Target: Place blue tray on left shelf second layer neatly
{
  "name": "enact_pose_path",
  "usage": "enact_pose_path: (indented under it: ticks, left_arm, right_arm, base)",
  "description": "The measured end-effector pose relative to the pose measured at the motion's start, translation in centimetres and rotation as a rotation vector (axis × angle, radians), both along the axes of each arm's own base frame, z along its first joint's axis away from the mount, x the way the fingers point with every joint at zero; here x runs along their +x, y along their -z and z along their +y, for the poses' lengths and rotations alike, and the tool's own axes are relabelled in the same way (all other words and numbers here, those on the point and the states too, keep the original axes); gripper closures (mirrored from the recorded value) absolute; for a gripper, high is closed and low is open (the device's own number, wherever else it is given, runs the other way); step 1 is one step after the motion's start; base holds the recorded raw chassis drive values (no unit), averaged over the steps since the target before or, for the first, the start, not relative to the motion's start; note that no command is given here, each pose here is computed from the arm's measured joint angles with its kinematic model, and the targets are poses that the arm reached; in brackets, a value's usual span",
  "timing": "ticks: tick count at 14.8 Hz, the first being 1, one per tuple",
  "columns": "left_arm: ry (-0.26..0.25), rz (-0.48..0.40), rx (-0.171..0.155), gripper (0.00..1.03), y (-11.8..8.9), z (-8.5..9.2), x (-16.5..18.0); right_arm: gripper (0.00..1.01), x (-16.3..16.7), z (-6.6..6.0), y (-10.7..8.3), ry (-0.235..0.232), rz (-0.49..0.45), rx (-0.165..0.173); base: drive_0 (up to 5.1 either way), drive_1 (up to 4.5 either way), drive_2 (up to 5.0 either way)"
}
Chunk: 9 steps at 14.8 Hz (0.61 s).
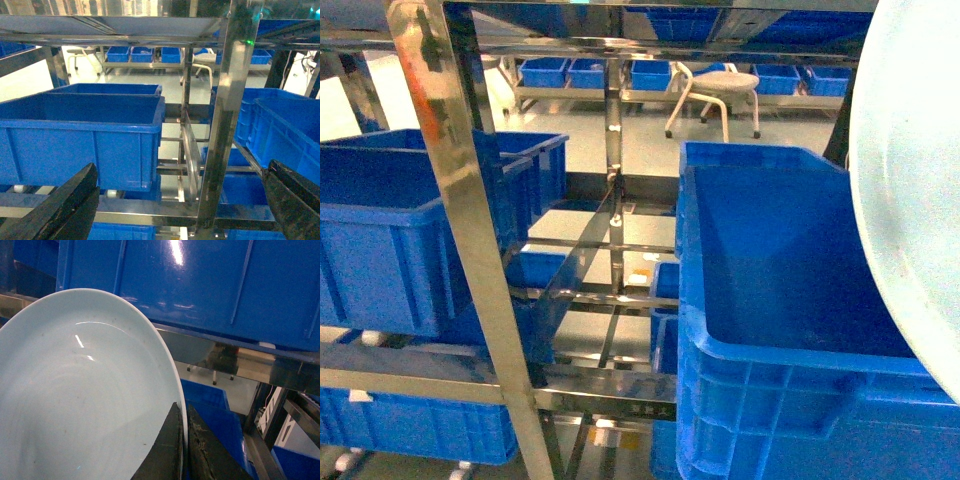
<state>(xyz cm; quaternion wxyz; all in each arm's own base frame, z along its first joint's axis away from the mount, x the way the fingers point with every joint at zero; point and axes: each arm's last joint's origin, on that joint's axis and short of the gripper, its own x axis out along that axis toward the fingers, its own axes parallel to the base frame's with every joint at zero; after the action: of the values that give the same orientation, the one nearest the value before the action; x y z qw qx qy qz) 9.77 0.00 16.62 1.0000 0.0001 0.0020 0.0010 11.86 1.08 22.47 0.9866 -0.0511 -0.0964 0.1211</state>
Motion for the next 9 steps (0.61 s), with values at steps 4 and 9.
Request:
enact_pose_path:
  ticks: [4,9]
  left_arm:
    - [0.000,0.000,0.000,0.05,0.00,0.00,0.00]
    - [0.000,0.000,0.000,0.05,0.00,0.00,0.00]
  right_arm:
    - [0.99,0.00,0.00,0.00,0.000,0.000,0.000]
    - [0.99,0.01,-0.01,-0.04,-0.006,-0.005,-0.004]
  base:
    - [0.0,0.00,0.0]
    - [0.0,0.00,0.0]
